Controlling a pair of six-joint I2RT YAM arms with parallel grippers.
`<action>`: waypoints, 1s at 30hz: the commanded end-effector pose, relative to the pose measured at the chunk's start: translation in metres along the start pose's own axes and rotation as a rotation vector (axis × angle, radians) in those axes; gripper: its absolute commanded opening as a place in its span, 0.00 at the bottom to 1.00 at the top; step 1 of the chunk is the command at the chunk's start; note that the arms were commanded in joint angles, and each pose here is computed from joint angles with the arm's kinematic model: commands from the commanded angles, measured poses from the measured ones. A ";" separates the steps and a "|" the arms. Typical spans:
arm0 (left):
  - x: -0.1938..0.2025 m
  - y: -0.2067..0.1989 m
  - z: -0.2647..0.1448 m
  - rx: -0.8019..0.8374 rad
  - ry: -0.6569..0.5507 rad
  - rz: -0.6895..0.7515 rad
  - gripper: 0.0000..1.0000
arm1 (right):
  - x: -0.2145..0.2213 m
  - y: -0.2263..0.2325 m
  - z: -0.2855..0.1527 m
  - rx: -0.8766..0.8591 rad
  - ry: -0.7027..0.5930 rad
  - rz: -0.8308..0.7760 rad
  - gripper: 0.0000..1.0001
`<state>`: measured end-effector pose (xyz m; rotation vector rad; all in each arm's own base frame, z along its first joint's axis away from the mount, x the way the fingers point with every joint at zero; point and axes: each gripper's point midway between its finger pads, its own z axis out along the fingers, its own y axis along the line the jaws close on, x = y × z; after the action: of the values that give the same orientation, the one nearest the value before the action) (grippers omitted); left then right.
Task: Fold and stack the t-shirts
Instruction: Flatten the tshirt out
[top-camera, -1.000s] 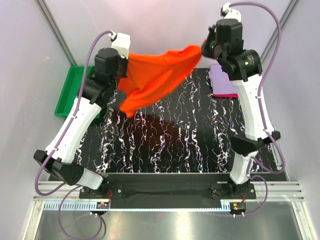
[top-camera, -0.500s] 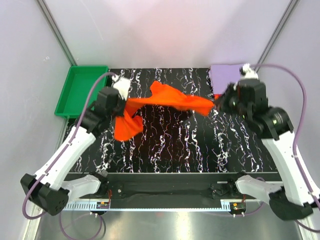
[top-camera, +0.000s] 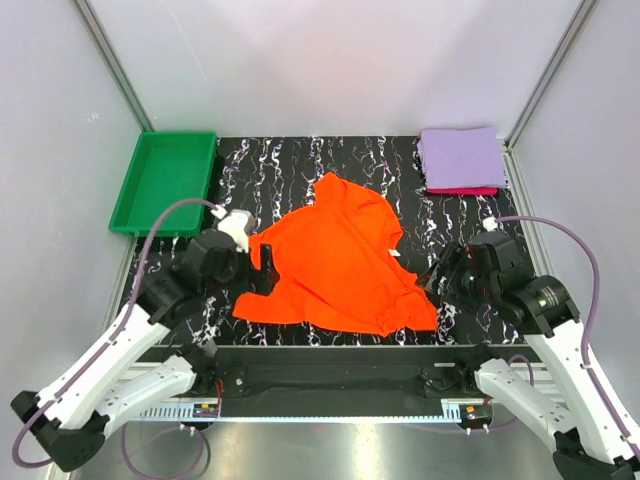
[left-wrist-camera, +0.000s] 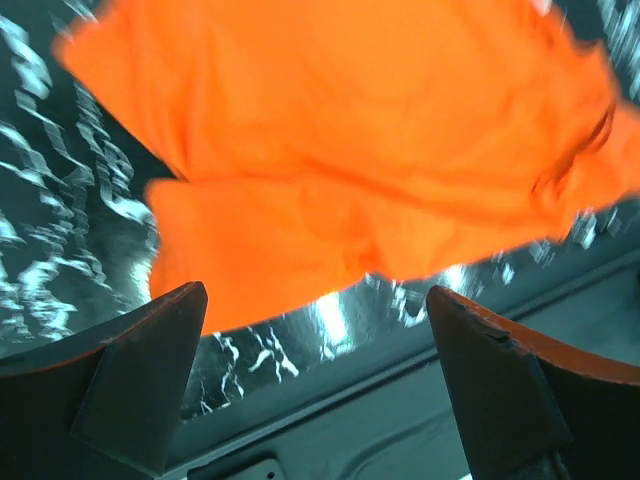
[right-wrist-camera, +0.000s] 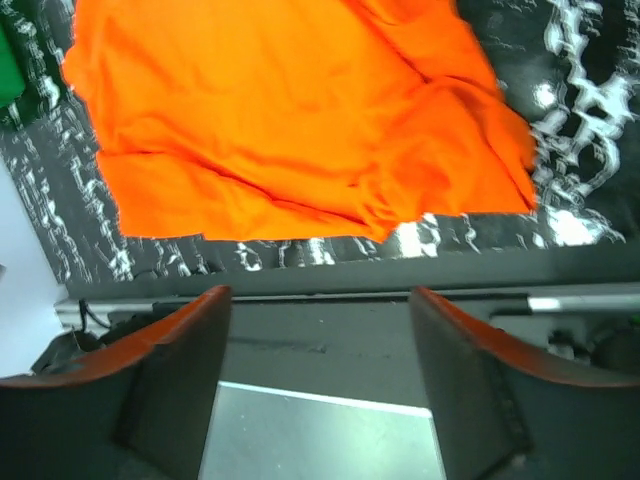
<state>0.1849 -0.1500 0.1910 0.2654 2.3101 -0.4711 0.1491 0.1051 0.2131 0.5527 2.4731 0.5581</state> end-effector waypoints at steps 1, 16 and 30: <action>-0.044 0.017 -0.017 -0.135 -0.130 -0.096 0.99 | -0.017 0.036 0.008 -0.126 -0.021 -0.070 0.81; -0.055 0.079 0.047 -0.281 0.045 -0.231 0.73 | -0.129 0.070 0.165 0.179 -0.047 -0.214 0.38; -0.040 0.139 0.148 -0.223 0.211 -0.393 0.72 | -0.139 0.038 0.245 0.171 0.162 -0.228 0.64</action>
<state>0.3222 -0.0730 0.0779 -0.3075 2.6832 -0.2492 0.3890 0.1193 0.0915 0.4224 2.7339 0.2220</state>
